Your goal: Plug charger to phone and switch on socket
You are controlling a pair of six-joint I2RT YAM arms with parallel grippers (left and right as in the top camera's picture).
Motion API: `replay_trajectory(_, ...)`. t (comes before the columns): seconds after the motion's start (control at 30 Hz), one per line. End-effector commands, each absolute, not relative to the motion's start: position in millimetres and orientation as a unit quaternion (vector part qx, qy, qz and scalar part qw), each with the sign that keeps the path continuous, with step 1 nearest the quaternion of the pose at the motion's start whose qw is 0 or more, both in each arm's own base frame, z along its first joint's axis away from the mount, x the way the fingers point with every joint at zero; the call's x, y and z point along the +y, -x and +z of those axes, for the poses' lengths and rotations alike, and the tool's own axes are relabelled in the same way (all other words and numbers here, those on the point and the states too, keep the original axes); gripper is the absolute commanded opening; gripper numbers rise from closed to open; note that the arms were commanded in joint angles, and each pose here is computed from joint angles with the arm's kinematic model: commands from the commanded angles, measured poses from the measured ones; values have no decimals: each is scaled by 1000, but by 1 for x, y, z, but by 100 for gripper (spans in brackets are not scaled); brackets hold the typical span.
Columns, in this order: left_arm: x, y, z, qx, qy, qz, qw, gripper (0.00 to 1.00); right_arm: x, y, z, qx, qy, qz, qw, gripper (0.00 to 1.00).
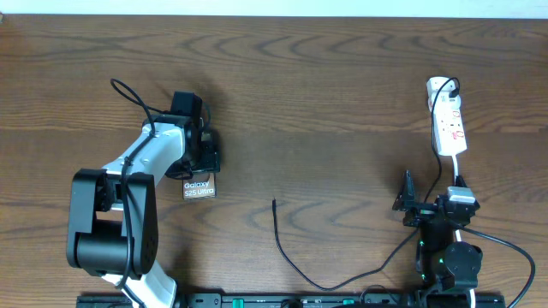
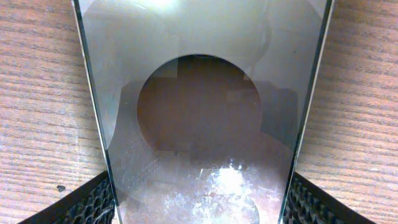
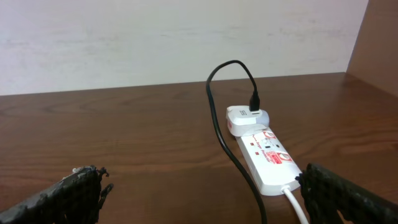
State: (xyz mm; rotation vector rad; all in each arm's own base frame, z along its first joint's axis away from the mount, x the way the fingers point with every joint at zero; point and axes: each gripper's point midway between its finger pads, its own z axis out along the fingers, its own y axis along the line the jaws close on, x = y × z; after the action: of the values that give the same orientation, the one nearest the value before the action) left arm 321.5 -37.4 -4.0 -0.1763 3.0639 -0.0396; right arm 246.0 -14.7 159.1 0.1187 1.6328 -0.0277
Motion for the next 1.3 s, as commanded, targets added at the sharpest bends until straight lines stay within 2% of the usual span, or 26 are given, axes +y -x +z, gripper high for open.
replay_trajectory(0.0,-42,-312,-18,998,53,-23,9,43,-12,-246,159,728,-53,-4,684,99)
replay_trajectory(0.17,-42,-312,-18,998,53,-22,10,19,-12,-246,159,728,-53,-4,684,99)
replay_trajectory(0.2,-42,-312,-18,998,53,-22,10,10,-12,-246,159,728,-53,-4,684,99)
replay_trajectory(0.23,-42,-312,-18,998,53,-22,10,8,-12,-246,159,728,-53,-4,684,99)
replay_trajectory(0.8,-42,-319,-15,998,53,-22,19,7,-12,-246,159,728,-53,-4,684,99)
replay_trajectory(1.27,-46,-352,29,998,43,-26,44,7,-12,-246,159,728,-53,-4,684,99)
